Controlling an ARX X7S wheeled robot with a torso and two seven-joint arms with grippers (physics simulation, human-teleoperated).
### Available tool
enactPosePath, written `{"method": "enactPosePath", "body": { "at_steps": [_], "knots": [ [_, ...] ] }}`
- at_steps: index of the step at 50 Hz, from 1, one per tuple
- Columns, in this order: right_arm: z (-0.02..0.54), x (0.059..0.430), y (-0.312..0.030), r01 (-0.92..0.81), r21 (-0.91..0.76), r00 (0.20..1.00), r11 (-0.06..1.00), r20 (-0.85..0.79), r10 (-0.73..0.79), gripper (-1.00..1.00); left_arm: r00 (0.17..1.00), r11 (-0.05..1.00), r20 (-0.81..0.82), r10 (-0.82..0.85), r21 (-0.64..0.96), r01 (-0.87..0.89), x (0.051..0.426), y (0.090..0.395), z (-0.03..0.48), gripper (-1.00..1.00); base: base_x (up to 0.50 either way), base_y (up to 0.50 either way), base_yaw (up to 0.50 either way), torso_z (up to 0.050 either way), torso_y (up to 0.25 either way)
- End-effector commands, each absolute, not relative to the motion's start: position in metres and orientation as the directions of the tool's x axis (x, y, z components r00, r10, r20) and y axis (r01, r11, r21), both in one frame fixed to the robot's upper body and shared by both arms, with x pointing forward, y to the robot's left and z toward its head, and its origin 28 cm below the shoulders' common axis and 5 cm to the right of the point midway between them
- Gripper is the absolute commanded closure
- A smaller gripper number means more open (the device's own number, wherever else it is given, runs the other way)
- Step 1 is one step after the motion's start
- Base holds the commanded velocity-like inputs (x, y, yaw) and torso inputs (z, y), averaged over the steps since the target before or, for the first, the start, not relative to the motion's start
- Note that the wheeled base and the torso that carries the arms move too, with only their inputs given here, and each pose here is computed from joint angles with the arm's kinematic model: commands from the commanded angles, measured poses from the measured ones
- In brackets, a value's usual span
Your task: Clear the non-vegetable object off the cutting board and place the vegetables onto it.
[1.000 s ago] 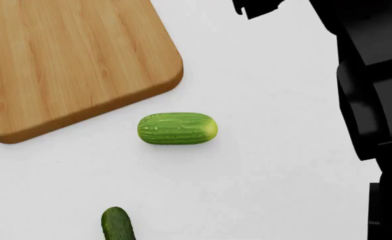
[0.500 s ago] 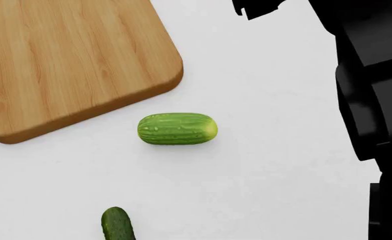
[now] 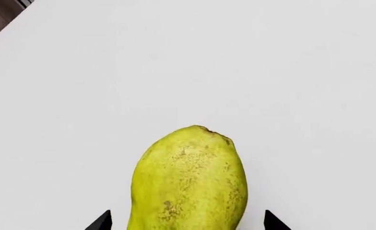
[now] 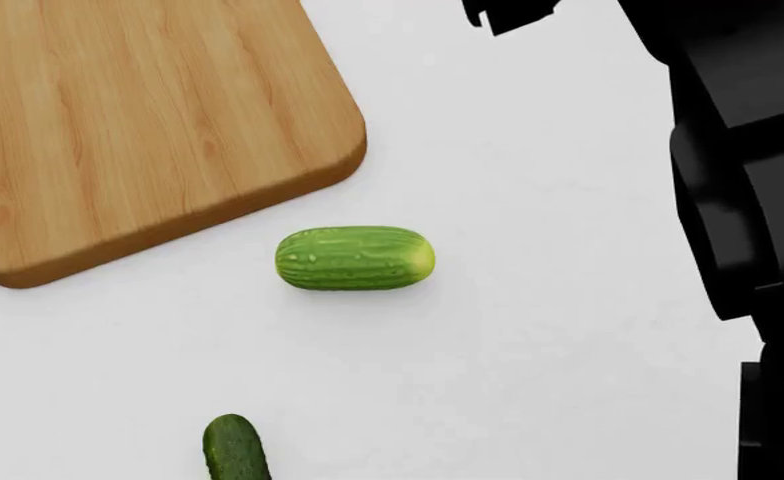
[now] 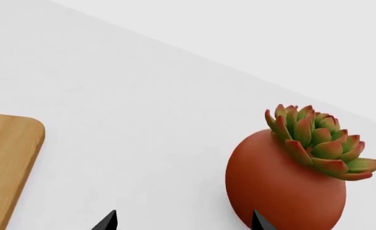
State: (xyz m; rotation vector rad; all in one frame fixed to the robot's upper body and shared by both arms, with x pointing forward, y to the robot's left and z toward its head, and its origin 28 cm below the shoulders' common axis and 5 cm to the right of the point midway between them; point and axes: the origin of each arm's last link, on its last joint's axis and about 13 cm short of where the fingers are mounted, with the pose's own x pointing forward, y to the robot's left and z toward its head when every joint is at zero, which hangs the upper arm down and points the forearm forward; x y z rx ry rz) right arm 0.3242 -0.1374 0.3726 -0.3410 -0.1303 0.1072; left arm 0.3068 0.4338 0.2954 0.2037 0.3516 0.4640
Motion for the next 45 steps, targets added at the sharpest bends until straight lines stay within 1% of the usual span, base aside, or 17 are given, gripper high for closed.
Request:
{"method": "enactPosePath", "body": {
  "at_steps": [1, 10, 15, 18, 22, 25, 27, 28, 29, 33, 39, 45],
  "knots": [
    [0.375, 0.323, -0.135, -0.094, -0.331, 0.982, 0.939, 0.121, 0.141, -1.00, 0.905, 0.934, -0.258, 0.339, 0.210, -0.290, 0.305, 0.415, 0.317, -1.00, 0.00, 0.00, 0.00, 0.000, 0.000],
    [0.375, 0.323, -0.136, -0.090, -0.331, 0.983, 0.939, 0.124, 0.137, -1.00, 0.934, 0.947, -0.218, 0.283, 0.217, -0.236, 0.304, 0.402, 0.333, -1.00, 0.00, 0.00, 0.00, 0.000, 0.000],
    [0.372, 0.320, -0.136, -0.125, -0.327, 0.982, 0.937, 0.092, 0.164, -1.00, 0.963, 0.970, -0.194, 0.185, 0.193, -0.147, 0.298, 0.385, 0.348, -1.00, 0.00, 0.00, 0.00, 0.000, 0.000],
    [0.371, 0.318, -0.137, -0.135, -0.330, 0.982, 0.934, 0.081, 0.170, -1.00, 0.969, 0.971, -0.182, 0.167, 0.199, -0.130, 0.296, 0.377, 0.355, -1.00, 0.00, 0.00, 0.00, 0.000, 0.000],
    [0.374, 0.312, -0.140, -0.139, -0.344, 0.983, 0.929, 0.065, 0.171, -1.00, 0.986, 0.978, -0.136, 0.099, 0.197, -0.071, 0.287, 0.360, 0.367, -1.00, 0.00, 0.00, 0.00, 0.000, 0.000],
    [0.376, 0.308, -0.143, -0.142, -0.358, 0.984, 0.923, 0.049, 0.170, -1.00, 0.989, 0.979, -0.121, 0.090, 0.193, -0.065, 0.280, 0.355, 0.369, -1.00, 0.00, 0.00, 0.00, 0.000, 0.000],
    [0.377, 0.305, -0.145, -0.140, -0.362, 0.985, 0.922, 0.041, 0.166, -1.00, 0.989, 0.976, -0.109, 0.097, 0.206, -0.073, 0.276, 0.353, 0.369, -1.00, 0.00, 0.00, 0.00, 0.000, 0.000],
    [0.378, 0.303, -0.145, -0.140, -0.371, 0.985, 0.918, 0.043, 0.167, -1.00, 0.989, 0.962, -0.093, 0.117, 0.258, -0.089, 0.274, 0.352, 0.367, -1.00, 0.00, 0.00, 0.00, 0.000, 0.000],
    [0.381, 0.298, -0.146, -0.146, -0.379, 0.984, 0.914, 0.038, 0.173, -1.00, 0.990, 0.970, -0.097, 0.103, 0.230, -0.078, 0.271, 0.350, 0.366, -1.00, 0.00, 0.00, 0.00, 0.000, 0.000],
    [0.383, 0.287, -0.151, -0.149, -0.396, 0.986, 0.906, 0.010, 0.166, -1.00, 0.993, 0.974, -0.073, 0.093, 0.215, -0.075, 0.262, 0.345, 0.360, -1.00, 0.00, 0.00, 0.00, 0.000, 0.000],
    [0.386, 0.281, -0.152, -0.186, -0.431, 0.982, 0.883, -0.045, 0.184, -1.00, 0.998, 0.980, -0.025, 0.055, 0.191, -0.049, 0.245, 0.337, 0.361, -1.00, 0.00, 0.00, 0.00, 0.000, 0.000],
    [0.389, 0.273, -0.155, -0.227, -0.473, 0.974, 0.851, -0.124, 0.191, -1.00, 1.000, 0.988, -0.026, 0.014, 0.155, -0.010, 0.236, 0.329, 0.348, -1.00, 0.00, 0.00, 0.00, 0.000, 0.000]
  ]
}}
